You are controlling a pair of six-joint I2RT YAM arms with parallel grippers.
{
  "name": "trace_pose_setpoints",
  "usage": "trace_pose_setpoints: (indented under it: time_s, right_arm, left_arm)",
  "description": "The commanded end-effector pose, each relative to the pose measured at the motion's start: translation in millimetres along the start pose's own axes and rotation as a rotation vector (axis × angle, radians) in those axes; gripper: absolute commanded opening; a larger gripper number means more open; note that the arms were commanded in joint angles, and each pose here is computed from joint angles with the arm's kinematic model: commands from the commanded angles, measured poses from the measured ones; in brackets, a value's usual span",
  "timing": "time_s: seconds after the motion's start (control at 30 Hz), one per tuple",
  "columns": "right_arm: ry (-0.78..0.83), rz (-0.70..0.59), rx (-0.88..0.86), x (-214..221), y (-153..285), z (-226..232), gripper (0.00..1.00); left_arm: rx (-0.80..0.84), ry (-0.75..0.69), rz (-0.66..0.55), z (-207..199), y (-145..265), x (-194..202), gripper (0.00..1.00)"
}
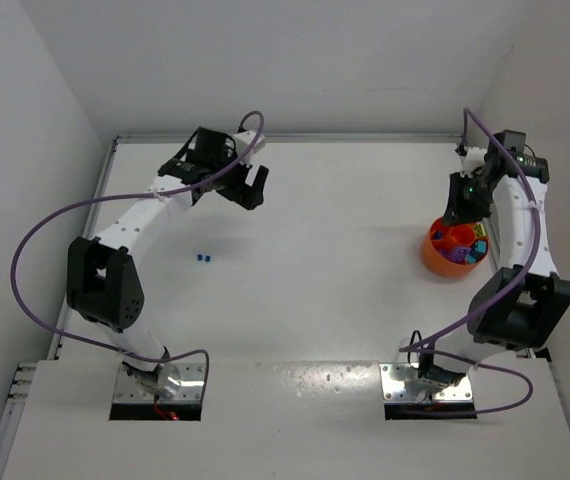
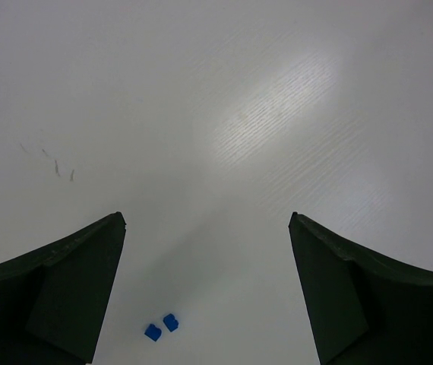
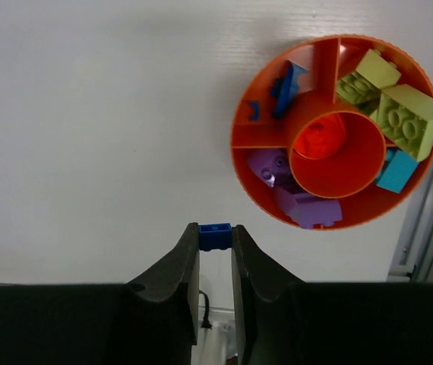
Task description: Sort the legos into containers by color
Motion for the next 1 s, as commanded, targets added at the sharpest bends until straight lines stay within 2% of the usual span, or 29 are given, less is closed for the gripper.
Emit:
trace_pose_setpoints:
  time_s: [0.0, 0.3, 0.97]
  right_arm:
    - [0.041, 0.048, 0.116, 1, -2, -19, 0.00]
    - [0.019, 0.076, 0.198, -16, -30, -43, 0.00]
    - [0.100, 0.108, 0.252, -41, -67, -43, 0.00]
  left_arm:
    - [-0.036, 0.035, -0.032, 7, 10, -14, 0.96]
    - [-0.050, 0.066, -0.014, 12, 7, -7, 0.99]
    - [-0.112, 0.125, 0.017, 22, -2, 2, 1.00]
Point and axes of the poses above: each gripper's point midway between its finger pads, its own y axis back along the fingers, its own z axis along the line the jaws close on, x = y × z, the point moved 2 cm from there along y, back along the fingers, and after that the axes turned 2 degrees about y, right-handed, at the moved point
